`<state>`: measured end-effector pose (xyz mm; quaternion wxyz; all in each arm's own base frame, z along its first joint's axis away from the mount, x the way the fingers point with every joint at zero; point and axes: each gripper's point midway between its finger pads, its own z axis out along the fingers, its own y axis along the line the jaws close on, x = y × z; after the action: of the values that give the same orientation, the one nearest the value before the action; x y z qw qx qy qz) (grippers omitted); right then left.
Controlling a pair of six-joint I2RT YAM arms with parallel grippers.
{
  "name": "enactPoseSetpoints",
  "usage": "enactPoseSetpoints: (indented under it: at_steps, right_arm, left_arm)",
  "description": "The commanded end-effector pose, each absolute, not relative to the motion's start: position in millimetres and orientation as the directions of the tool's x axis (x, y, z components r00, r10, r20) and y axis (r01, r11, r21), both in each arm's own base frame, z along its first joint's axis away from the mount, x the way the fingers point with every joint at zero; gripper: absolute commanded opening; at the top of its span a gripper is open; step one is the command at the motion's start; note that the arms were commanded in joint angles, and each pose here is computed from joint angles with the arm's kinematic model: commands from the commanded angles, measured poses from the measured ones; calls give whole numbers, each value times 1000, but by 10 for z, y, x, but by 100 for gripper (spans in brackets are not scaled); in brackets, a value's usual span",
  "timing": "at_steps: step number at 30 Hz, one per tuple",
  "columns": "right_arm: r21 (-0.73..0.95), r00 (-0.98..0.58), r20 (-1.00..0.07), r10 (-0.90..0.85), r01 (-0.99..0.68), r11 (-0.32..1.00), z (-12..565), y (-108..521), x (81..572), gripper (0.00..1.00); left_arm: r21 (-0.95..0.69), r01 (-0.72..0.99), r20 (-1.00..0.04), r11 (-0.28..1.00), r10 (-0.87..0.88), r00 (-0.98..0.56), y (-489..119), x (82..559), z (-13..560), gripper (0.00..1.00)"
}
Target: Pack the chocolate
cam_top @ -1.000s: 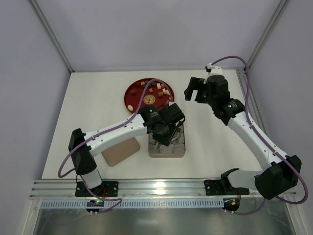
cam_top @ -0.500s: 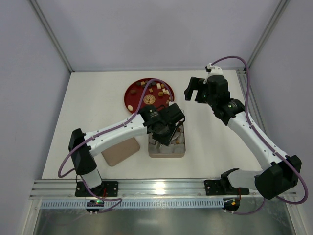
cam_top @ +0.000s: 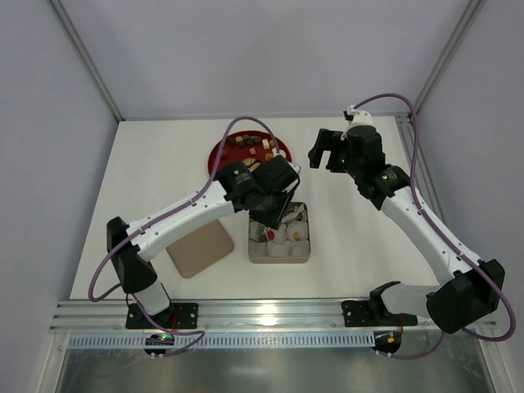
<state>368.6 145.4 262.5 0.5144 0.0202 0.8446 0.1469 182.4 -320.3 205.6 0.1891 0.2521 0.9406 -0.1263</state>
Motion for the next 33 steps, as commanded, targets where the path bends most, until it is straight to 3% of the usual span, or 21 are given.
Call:
enactPoseSetpoints:
  at_steps: [1, 8, 13, 17, 23, 33]
  right_arm:
    - [284, -435, -878, 198, -141, 948, 2763, 1481, 3726, 100]
    - [305, -445, -872, 205, -166, 938, 2776, 1547, 3721, 100]
    - [315, -454, -867, 206, -178, 932, 2762, 1577, 3705, 100]
    - [318, -454, -867, 208, -180, 931, 2770, 1579, 3693, 100]
    - [324, -458, -864, 209, -189, 927, 2768, 1600, 3675, 100]
    - [324, -455, -865, 209, -190, 927, 2782, 1597, 3679, 100]
  left_arm:
    - [-206, 448, -539, 870, 281, -794, -2926, 2238, 2580, 35]
    - [-176, 73, -635, 982, -56, -771, -1716, 3483, 2774, 37]
    - [-128, -219, -646, 967, -249, -722, -778, 4226, 2447, 38]
    - [-124, -345, -618, 930, -345, -706, -388, 4595, 2035, 38]
    - [-64, -410, -583, 910, -367, -724, -146, 4964, 1419, 38]
    - [-15, -436, -493, 900, -387, -779, 124, 5132, 845, 43]
